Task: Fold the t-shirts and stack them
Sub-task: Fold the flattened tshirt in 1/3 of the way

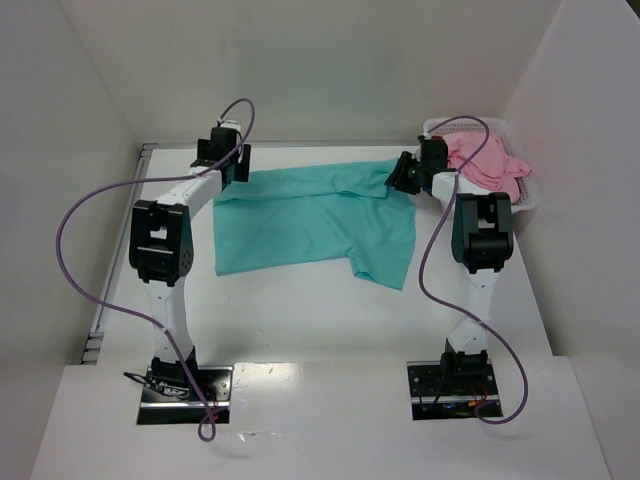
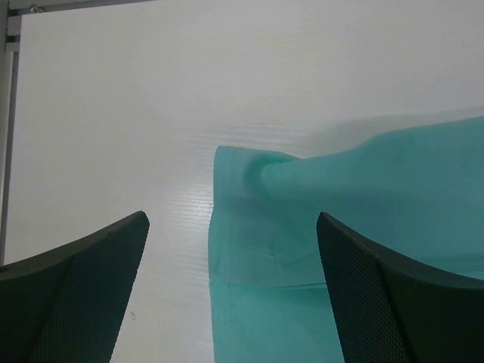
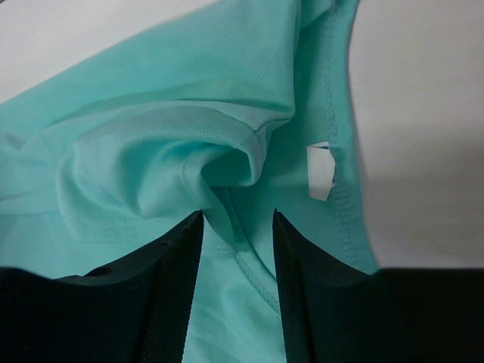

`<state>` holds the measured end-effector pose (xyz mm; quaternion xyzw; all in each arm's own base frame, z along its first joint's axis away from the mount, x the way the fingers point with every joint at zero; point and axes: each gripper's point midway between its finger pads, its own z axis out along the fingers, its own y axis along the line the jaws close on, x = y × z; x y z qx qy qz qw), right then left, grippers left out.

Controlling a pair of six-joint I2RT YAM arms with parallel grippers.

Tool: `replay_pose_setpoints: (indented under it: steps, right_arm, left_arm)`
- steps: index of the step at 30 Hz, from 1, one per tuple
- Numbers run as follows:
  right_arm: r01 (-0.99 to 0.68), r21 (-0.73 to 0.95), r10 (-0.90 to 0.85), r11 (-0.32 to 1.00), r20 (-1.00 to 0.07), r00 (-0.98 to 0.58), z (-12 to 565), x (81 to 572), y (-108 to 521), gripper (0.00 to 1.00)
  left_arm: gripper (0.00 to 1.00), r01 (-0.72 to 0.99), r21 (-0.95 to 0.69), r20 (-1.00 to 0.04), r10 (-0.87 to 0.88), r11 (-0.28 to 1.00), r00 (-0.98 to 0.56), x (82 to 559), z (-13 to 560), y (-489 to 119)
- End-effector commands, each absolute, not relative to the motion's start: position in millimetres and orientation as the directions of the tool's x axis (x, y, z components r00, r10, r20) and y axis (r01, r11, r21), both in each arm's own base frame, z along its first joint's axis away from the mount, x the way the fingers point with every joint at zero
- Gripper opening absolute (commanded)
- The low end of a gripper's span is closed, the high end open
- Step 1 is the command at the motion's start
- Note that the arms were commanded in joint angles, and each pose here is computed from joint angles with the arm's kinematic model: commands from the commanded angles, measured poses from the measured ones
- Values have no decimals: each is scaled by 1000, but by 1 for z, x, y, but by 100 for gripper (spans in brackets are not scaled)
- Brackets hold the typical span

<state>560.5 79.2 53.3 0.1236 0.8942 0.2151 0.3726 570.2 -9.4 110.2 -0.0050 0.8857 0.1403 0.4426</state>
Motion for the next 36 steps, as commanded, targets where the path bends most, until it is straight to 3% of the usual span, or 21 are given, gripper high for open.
replay_pose_setpoints:
  steps: [1,16,24,28,36]
  right_arm:
    - [37,484,376,874,-627,-682,61,562,83,48]
    - [-12,523,354,852,-593,-723,45,565,110,51]
    - [-29,535,346,844,-586,-732,46,573,123,32]
    - [-10,545,361,838,-569,-739,45,571,124,6]
    - [8,518,372,855,-603,-705,72,564,115,4]
  left_arm:
    - [100,-138,179,-815,68,974,-575,582,115,-18]
    - [100,-131,156,-815,52,979,-577,583,110,-9]
    - [100,-129,140,-821,43,982,-570,587,109,-12]
    - [100,-130,135,-821,37,982,-570,587,109,-8]
    - [100,-64,100,-821,46,993,-569,597,105,-21]
